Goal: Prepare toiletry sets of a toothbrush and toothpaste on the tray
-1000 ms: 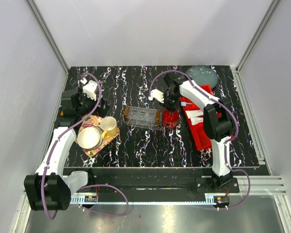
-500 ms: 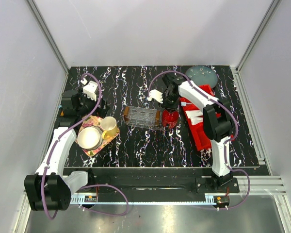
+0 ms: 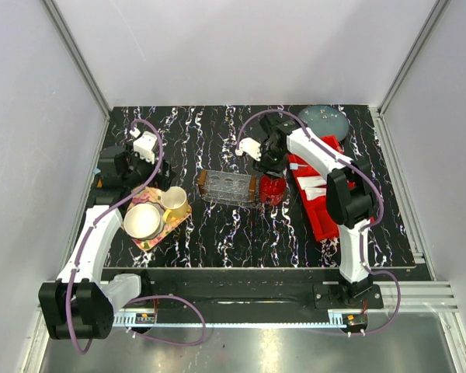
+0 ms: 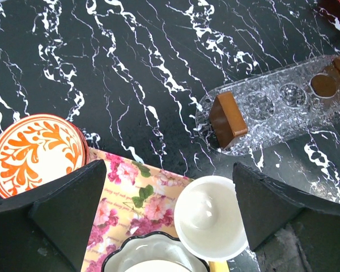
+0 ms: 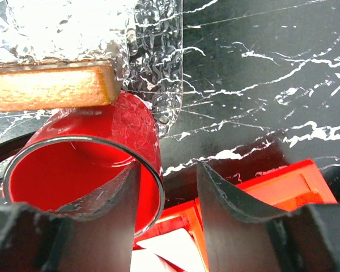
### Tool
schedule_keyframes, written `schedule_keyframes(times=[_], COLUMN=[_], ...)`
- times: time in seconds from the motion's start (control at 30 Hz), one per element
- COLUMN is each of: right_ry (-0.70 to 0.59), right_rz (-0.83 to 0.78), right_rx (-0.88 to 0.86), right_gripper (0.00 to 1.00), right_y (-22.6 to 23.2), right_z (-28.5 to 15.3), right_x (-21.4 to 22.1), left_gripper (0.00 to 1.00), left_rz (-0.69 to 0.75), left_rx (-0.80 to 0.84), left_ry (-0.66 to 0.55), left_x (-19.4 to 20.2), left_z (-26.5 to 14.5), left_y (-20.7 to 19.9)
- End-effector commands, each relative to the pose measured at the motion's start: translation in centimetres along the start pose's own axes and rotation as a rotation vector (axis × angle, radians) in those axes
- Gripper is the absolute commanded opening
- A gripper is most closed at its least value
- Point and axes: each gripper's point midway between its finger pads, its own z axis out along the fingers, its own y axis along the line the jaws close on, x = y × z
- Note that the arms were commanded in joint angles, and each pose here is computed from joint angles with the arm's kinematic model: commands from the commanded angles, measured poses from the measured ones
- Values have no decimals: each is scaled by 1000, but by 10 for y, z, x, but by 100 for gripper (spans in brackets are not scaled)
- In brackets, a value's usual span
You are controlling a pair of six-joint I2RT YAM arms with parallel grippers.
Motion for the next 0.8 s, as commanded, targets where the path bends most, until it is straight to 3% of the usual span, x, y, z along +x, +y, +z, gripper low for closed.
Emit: schedule_keyframes(times=[0.0,0.13,0.23,0.4,0.6,0.77], right_ry=[-80,-78,-37,23,-17,-65], right_rz=[49,144,236,424,681,758], right_rx=[144,175,225,317,323,343], right_gripper=[55,68,71,71,72,71], right_y=[-13,-6,-5,1,23,26], right_z=[-57,-74,-82,-91,-84,-78], right_x=[-27,-22,-9,13,22,23], left_gripper=[99,99,99,99,99,99], left_rz=[35,40,39,39,36,26], left_rx=[-9,-6,-6,-4,-1,2], left_ry=[-48,-56,-57,-56,-56,-60], left_x=[-12,-12,-11,-10,-8,-8], left_z=[-4,-5,-5,-5,-6,-7], left_y=[0,0,-1,-2,-4,-5])
